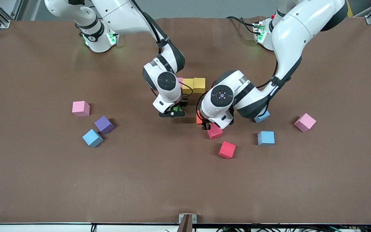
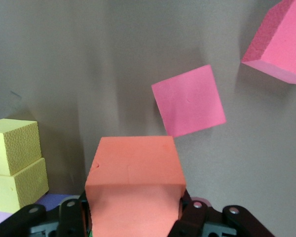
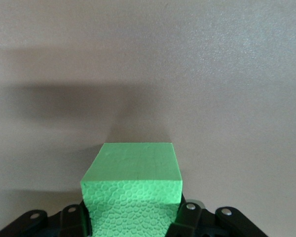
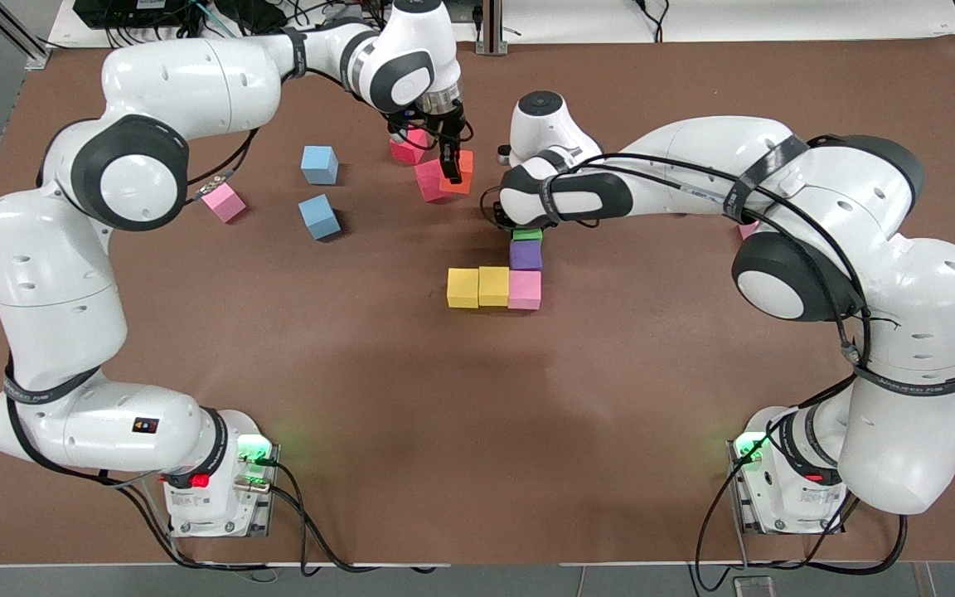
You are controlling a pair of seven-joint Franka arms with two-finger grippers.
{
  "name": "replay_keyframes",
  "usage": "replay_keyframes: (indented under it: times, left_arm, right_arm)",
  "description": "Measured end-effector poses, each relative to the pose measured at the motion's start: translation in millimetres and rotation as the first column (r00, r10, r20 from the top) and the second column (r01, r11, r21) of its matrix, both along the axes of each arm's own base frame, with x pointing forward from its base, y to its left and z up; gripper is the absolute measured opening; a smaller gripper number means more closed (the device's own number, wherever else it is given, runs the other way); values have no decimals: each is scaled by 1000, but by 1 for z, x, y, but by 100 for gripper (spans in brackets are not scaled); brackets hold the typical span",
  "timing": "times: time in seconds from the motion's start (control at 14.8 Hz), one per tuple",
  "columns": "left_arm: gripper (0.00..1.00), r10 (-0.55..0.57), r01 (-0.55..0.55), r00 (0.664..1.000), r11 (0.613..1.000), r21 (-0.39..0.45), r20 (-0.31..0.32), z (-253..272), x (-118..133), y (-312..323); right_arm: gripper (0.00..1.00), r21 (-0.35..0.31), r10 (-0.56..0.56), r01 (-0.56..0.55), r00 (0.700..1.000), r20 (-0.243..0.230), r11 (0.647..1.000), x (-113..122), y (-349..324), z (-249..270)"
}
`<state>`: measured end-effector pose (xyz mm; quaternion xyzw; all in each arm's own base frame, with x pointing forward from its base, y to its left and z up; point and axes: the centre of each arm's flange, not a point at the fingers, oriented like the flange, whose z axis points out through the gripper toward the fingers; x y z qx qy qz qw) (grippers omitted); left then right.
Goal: Arrange 11 blocks into digit 3
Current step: 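Place the green cube below purple with the right gripper while left holds orange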
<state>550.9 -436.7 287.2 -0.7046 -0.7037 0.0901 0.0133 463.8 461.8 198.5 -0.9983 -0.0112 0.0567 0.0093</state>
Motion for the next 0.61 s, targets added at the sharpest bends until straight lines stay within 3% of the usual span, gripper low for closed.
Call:
replay_keyframes:
  times: [0.61]
  left_arm:
    - [62,-1,1,1000,1000,3,-6,-3,-2,1]
  right_arm:
    - [57,0,1,-1,1000,0,1000,-2,1,0]
